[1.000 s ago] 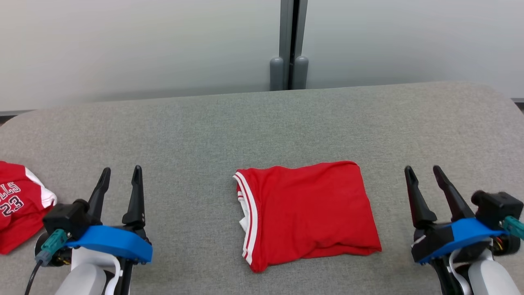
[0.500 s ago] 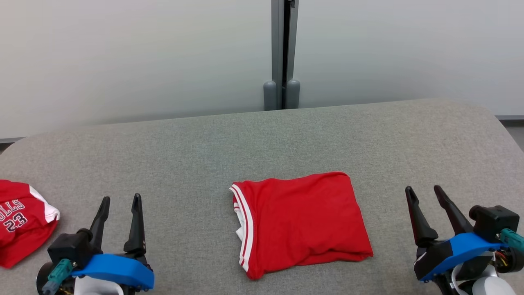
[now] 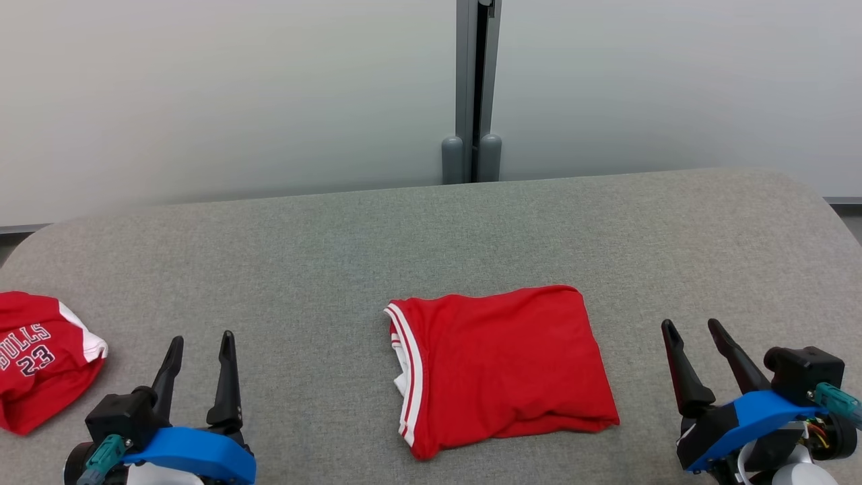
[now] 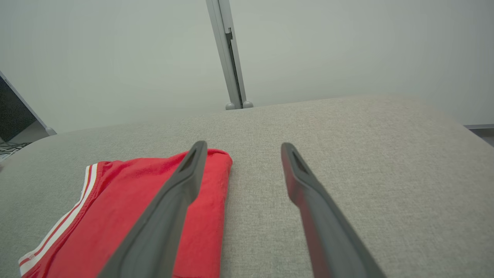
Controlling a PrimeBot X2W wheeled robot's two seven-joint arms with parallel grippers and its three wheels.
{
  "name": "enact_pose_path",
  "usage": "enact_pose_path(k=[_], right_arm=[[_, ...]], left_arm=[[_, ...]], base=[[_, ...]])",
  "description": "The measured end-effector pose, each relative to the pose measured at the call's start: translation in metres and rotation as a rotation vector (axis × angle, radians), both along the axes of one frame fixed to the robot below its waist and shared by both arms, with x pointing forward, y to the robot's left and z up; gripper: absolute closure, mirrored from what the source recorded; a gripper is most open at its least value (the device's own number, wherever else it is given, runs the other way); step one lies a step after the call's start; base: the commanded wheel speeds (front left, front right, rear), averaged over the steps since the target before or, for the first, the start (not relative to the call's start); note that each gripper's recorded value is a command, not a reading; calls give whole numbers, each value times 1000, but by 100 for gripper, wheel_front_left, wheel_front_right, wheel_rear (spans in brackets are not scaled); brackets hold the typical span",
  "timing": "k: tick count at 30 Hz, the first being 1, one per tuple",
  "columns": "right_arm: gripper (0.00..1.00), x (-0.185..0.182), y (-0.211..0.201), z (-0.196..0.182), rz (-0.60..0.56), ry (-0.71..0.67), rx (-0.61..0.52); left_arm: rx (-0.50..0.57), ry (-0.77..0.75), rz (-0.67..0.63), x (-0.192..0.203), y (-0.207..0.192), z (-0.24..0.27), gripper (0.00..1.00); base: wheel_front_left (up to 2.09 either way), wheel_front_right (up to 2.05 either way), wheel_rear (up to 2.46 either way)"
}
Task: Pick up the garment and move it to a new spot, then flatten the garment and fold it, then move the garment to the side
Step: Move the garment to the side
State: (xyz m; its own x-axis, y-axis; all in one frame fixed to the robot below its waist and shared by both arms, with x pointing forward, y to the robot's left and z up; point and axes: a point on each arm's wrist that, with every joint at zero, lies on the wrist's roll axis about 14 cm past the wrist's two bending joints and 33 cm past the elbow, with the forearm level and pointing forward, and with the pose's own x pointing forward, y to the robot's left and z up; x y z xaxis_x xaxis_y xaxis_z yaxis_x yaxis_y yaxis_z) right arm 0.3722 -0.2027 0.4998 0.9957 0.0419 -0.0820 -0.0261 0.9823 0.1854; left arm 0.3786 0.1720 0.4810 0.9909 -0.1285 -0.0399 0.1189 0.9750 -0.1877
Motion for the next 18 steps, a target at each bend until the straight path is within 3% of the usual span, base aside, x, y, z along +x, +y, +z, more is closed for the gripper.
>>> enact_pose_path(k=[11, 18], right_arm=[[0, 1, 3, -6, 11, 26, 3], [0, 9, 12, -22, 35, 150, 32]], left_arm=[[2, 18, 6, 0, 2, -7, 0], [0, 27, 4, 1, 2, -11, 0]], base=[[0, 0, 0], [0, 0, 0]])
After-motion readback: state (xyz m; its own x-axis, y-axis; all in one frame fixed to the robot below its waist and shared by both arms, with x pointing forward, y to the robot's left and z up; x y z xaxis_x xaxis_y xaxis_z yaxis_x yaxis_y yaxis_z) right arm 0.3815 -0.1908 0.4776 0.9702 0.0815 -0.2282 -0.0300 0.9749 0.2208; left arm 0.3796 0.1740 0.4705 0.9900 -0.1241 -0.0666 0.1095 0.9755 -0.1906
